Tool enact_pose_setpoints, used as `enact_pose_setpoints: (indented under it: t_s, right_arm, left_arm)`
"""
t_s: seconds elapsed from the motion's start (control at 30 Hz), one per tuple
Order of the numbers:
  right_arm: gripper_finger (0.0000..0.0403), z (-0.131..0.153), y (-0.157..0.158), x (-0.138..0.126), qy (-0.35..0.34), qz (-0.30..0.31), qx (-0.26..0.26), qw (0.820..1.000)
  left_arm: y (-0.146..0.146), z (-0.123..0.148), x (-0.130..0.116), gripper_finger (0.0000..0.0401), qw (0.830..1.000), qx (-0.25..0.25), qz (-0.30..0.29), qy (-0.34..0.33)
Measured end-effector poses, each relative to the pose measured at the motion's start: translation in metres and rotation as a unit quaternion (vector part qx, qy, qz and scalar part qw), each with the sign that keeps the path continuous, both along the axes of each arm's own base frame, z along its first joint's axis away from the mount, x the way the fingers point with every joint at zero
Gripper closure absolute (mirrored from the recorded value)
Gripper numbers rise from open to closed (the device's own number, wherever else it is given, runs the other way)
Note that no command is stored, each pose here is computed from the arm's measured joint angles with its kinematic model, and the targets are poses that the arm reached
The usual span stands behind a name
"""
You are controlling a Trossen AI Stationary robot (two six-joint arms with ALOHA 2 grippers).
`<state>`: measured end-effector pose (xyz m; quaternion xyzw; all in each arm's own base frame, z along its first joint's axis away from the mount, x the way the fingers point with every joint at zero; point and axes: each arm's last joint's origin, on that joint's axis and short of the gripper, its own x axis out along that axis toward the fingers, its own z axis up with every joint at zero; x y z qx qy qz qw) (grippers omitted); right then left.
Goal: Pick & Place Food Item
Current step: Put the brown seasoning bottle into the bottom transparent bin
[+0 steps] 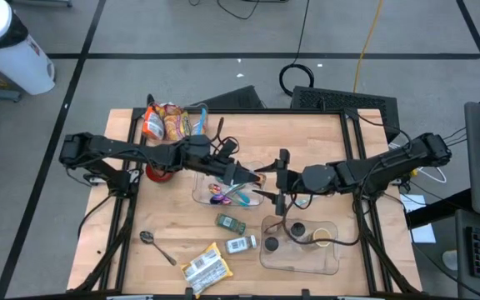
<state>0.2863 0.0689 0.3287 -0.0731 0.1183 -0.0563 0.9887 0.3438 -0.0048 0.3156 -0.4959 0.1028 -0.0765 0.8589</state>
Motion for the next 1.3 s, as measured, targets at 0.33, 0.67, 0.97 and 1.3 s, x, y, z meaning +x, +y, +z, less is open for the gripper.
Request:
enact_pose_setpoints:
  t_s: [0.33,0.67,0.97,1.3]
  right_arm:
    - [0.0183,-0.001,0.0003,0.0013,0.0,-0.002,0.003,1.0]
    - [0.0215,-0.0011,-0.0014,0.0016,-0.003,-0.011,0.028,1.0]
    - [0.0217,-0.0006,-0.0015,0.0018,-0.006,-0.011,0.032,0.999]
    - [0.0217,0.0055,-0.0062,0.0041,-0.041,-0.023,0.063,0.997]
  left_arm:
    - [0.0003,-0.0007,0.0,0.0207,1.0,0.005,0.007,0.003]
    - [0.0006,-0.0011,0.0,0.0207,1.0,0.008,0.012,0.004]
    - [0.0008,-0.0011,0.0001,0.0173,1.0,0.021,0.015,0.001]
    - [0.0011,0.006,0.0008,0.0064,0.998,0.054,0.015,-0.043]
